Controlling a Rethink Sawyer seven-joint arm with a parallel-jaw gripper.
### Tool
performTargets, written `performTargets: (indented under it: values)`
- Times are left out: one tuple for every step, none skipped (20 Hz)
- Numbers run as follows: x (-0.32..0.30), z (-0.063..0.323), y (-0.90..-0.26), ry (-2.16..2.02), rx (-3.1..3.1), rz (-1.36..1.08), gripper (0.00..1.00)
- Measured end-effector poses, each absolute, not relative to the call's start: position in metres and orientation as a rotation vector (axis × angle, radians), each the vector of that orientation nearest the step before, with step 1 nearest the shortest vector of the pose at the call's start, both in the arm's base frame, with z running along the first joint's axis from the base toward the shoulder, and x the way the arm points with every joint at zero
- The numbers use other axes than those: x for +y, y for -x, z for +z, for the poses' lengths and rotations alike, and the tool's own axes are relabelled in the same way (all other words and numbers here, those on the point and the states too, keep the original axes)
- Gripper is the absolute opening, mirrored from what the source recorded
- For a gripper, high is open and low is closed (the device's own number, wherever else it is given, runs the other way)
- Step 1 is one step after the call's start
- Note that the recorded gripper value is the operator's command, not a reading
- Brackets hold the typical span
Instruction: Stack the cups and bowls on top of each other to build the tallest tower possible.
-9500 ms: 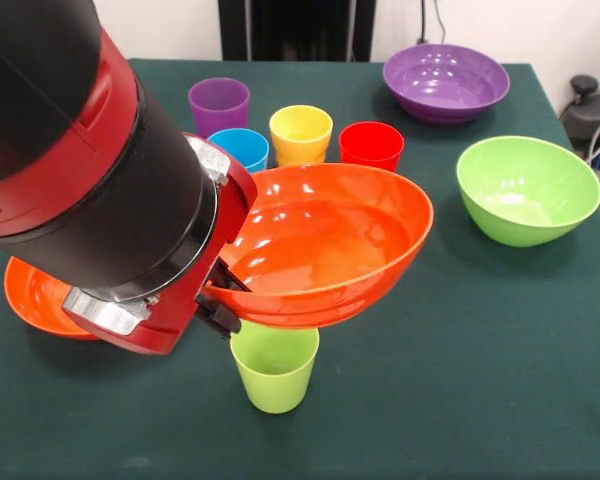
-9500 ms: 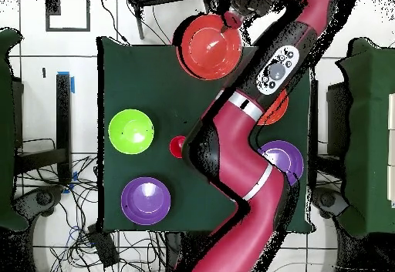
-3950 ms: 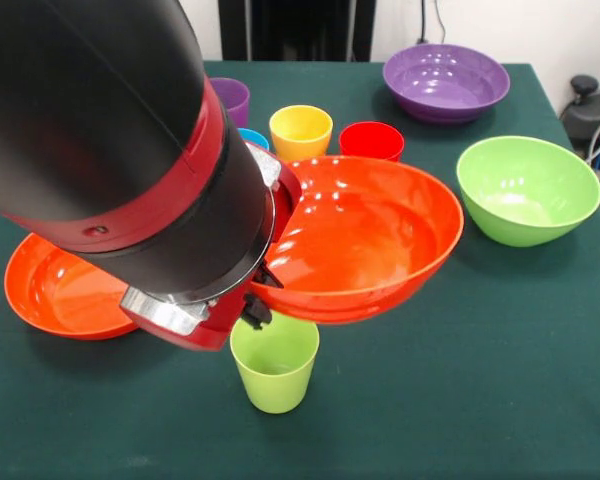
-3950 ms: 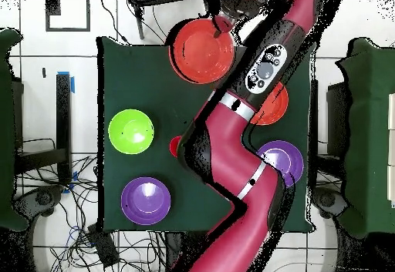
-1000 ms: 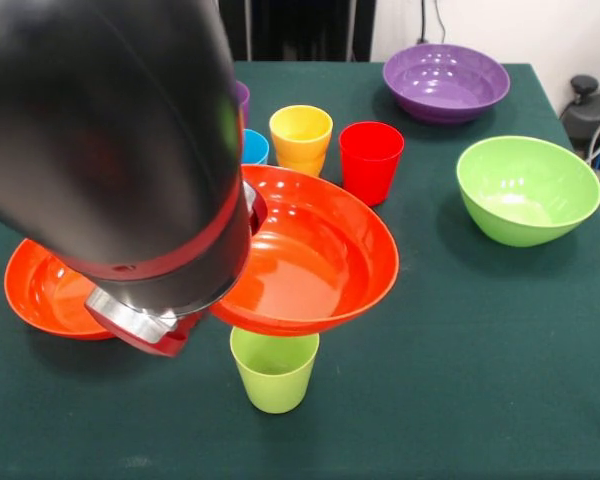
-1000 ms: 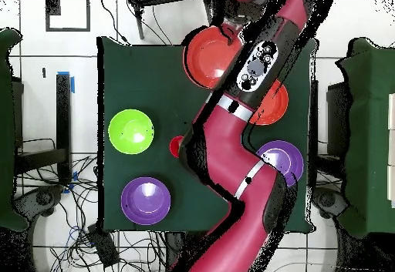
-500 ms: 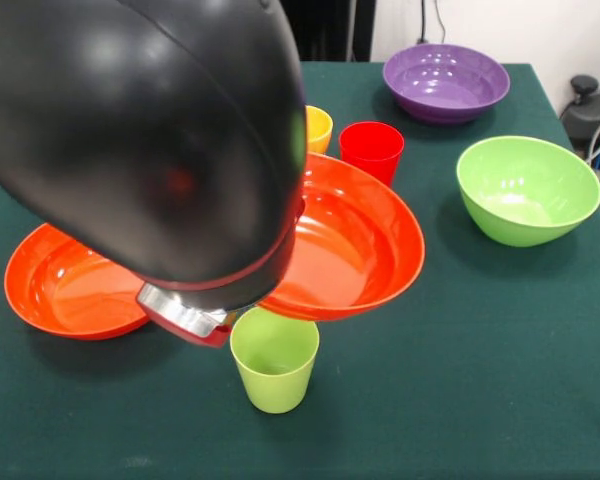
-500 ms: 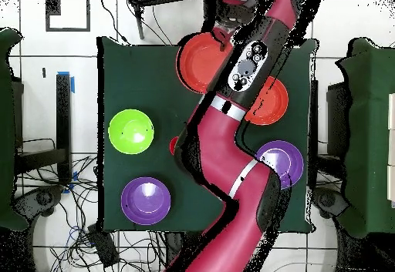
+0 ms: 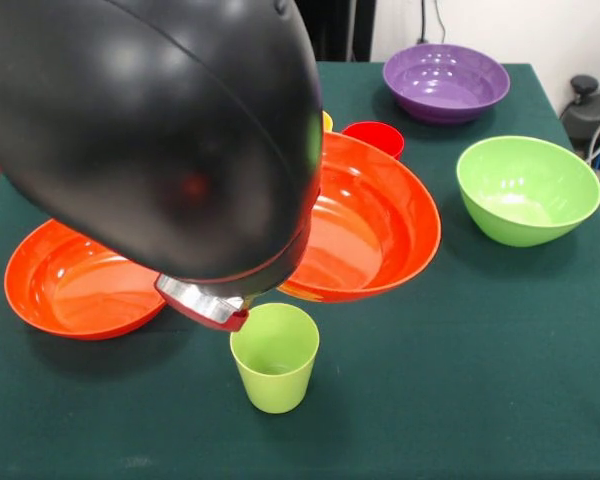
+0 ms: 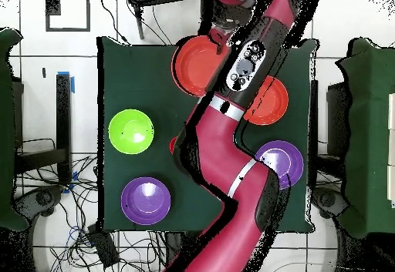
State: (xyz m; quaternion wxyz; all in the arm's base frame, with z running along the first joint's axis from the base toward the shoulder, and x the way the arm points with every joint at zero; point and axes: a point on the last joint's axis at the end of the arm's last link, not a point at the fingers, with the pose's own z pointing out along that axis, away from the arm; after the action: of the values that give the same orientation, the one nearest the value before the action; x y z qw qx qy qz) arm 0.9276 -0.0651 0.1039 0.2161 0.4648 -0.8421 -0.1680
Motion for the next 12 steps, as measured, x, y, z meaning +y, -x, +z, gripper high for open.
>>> performTargets:
  values:
    - [-0.065,0.104,-0.9273,-1.287,-2.332,-0.468,0.0]
    - [-0.0649,0.1041,-0.9271,-1.285,-2.331,-0.47,0.0]
    - [-0.0648,0.1041,-0.9268,-1.283,-2.329,-0.473,0.0]
    - [-0.0648,0.1038,-0.9266,-1.282,-2.328,-0.474,0.0]
    - [-0.0648,0.1035,-0.9265,-1.282,-2.328,-0.474,0.0]
    - [-0.0649,0.1031,-0.9264,-1.281,-2.328,-0.473,0.0]
    - [-0.0649,0.1024,-0.9262,-1.282,-2.326,-0.474,0.0]
    - [-0.0649,0.1019,-0.9261,-1.282,-2.325,-0.475,0.0]
    - [-0.0649,0.101,-0.9258,-1.286,-2.322,-0.477,0.0]
    - [-0.0648,0.1008,-0.9258,-1.288,-2.321,-0.478,0.0]
    - [-0.0647,0.1006,-0.9257,-1.289,-2.32,-0.479,0.0]
    - [-0.0646,0.1004,-0.9256,-1.291,-2.319,-0.481,0.0]
